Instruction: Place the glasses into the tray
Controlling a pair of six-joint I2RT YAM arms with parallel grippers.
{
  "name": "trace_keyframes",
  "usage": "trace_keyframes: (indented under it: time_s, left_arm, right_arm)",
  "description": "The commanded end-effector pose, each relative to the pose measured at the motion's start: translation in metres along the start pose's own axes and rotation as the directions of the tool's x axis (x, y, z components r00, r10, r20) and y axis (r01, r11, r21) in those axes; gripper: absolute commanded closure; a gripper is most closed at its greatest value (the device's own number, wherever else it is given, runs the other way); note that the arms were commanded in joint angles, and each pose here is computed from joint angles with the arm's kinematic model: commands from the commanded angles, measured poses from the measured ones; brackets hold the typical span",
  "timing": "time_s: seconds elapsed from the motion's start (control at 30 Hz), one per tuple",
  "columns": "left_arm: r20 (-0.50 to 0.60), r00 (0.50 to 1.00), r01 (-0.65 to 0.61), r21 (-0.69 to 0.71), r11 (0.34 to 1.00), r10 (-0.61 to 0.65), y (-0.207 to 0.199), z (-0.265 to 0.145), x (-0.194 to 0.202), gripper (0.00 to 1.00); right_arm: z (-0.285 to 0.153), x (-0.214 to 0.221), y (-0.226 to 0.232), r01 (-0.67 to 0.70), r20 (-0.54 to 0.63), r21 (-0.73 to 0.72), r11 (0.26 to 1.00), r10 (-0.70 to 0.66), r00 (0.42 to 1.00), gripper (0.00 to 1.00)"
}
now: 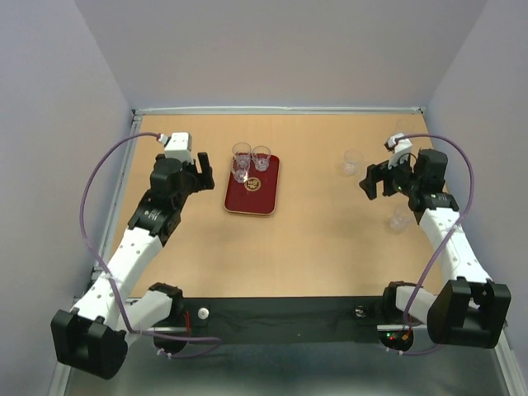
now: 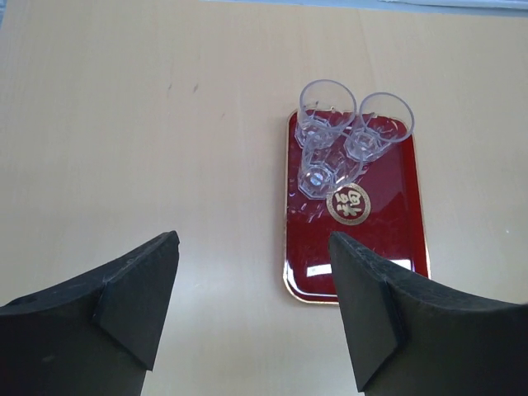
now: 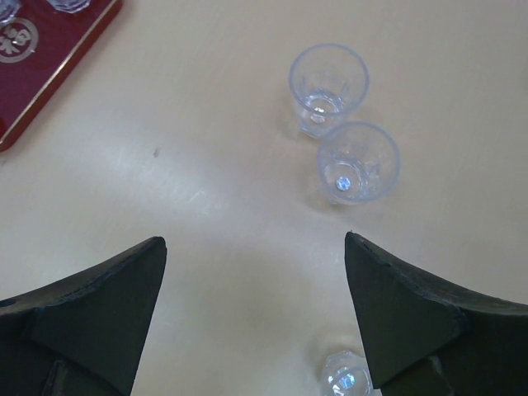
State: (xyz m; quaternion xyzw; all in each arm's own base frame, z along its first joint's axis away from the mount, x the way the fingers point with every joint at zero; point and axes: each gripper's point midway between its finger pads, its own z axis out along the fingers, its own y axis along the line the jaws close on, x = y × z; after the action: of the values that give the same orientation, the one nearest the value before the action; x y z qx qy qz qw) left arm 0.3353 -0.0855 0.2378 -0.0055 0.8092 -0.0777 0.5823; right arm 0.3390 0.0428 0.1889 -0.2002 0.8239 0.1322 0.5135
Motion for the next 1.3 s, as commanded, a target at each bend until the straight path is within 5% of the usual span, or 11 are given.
trace_keyframes:
  time_s: [0.0,0.3,0.5,0.93,1.27]
  left_arm:
    - [0.080,0.995,-0.059,-0.015,0.998,0.060,0.009,-0.018,-0.011,0.16]
    - [0.177,0.984,-0.035,0.017,0.999,0.031,0.010,-0.047,-0.018,0.16]
    - [0.165,0.986,-0.038,0.069,0.997,0.027,0.000,-0.046,-0.016,0.16]
    - [0.174,0.984,-0.037,0.057,0.998,0.026,0.003,-0.048,-0.018,0.16]
    - [0.177,0.984,-0.038,0.056,0.998,0.027,0.003,-0.049,-0.019,0.16]
  right_arm:
    - [0.003,-0.012,-0.027,-0.050,0.031,0.092,0.995,0.047,0.998,0.07]
    - [0.043,0.014,-0.077,-0.277,-0.069,0.235,0.932,0.300,0.951,0.10]
    - [0.068,0.014,-0.104,-0.391,-0.060,0.314,0.865,0.429,0.901,0.29]
    - [0.099,0.024,-0.123,-0.421,-0.106,0.331,0.845,0.476,0.873,0.56]
    - [0.106,0.051,-0.120,-0.425,-0.172,0.345,0.837,0.502,0.848,0.68]
